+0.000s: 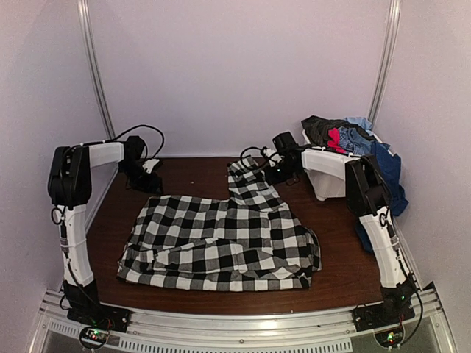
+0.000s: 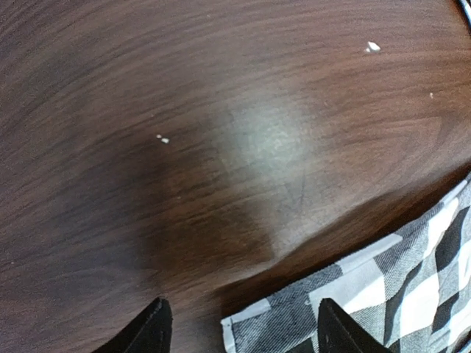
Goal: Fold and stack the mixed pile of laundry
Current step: Pick up the 1/3-folded shirt from the center of the board.
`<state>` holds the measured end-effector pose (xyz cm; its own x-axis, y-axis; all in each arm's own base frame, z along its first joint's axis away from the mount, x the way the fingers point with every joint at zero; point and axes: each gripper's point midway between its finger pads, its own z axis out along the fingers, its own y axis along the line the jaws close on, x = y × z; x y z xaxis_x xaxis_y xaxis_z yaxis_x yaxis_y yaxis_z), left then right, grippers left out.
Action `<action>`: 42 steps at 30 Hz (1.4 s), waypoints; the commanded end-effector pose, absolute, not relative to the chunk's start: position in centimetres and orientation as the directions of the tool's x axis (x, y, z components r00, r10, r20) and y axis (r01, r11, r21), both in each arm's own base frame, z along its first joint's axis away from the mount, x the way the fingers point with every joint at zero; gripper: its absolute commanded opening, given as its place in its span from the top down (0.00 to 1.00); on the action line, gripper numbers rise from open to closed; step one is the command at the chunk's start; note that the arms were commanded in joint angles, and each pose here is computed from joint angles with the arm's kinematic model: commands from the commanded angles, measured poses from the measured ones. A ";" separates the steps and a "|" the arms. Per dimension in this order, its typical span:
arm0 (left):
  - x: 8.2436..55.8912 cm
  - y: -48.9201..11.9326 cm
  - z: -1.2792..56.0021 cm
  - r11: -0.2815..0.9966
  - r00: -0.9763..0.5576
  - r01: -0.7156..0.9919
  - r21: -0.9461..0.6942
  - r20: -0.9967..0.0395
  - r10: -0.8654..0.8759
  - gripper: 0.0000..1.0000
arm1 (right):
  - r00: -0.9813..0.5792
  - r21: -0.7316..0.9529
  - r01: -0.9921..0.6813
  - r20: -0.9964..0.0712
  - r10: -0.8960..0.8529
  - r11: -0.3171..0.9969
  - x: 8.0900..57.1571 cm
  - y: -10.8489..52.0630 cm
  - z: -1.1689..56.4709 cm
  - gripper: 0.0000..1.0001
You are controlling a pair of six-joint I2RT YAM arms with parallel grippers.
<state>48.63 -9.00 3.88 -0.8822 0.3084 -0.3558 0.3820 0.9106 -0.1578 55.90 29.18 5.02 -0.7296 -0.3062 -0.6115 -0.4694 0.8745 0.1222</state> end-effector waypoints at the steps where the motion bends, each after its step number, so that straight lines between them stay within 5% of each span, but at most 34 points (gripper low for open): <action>1: 47.7 -10.0 2.1 0.872 -0.881 0.426 -0.241 -0.329 0.339 0.32 | -0.706 0.152 -0.468 -0.657 -0.264 0.871 56.3 29.3 8.9 1.00; 4: 47.3 -10.8 2.0 0.854 -0.884 0.432 -0.290 -0.324 0.337 0.46 | -0.712 0.160 -0.464 -0.653 -0.259 0.871 56.3 29.0 8.5 1.00; 9: 47.2 -10.6 3.6 0.856 -0.871 0.444 -0.266 -0.355 0.341 0.90 | -0.721 0.180 -0.454 -0.650 -0.242 0.873 56.7 28.5 8.1 1.00; 11: 47.4 -10.4 4.6 0.861 -0.863 0.445 -0.248 -0.375 0.338 1.00 | -0.728 0.189 -0.441 -0.648 -0.226 0.878 57.1 28.2 7.9 0.94; 15: 47.3 -10.4 6.0 0.862 -0.844 0.458 -0.217 -0.411 0.345 1.00 | -0.740 0.198 -0.436 -0.635 -0.225 0.878 57.8 28.4 6.8 0.64; 18: 47.5 -10.4 7.1 0.865 -0.818 0.473 -0.165 -0.446 0.362 1.00 | -0.755 0.187 -0.418 -0.616 -0.226 0.889 58.3 28.4 5.5 0.51; 29: 48.0 -8.4 6.4 0.846 -0.736 0.433 0.310 -0.421 0.530 1.00 | -0.770 0.123 -0.409 -0.578 -0.269 0.904 58.5 28.2 2.1 0.48; 32: 48.2 -6.9 6.7 0.821 -0.758 0.361 0.443 -0.373 0.535 0.90 | -0.768 0.097 -0.415 -0.570 -0.291 0.905 58.4 28.2 1.6 0.48; 35: 48.4 -6.5 7.2 0.843 -0.777 0.317 0.435 -0.390 0.494 0.62 | -0.767 0.078 -0.418 -0.564 -0.306 0.905 58.4 28.3 0.9 0.48; 42: 49.3 -6.3 8.7 0.901 -0.794 0.243 0.361 -0.460 0.398 0.50 | -0.738 -0.049 -0.480 -0.517 -0.434 0.876 57.0 29.4 -1.2 0.48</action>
<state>47.33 -6.98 5.86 -0.7982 0.4806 -0.3633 0.3469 0.8597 0.3750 59.31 29.14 3.05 -0.7179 -0.3189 -0.6188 -0.4426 0.8952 0.0522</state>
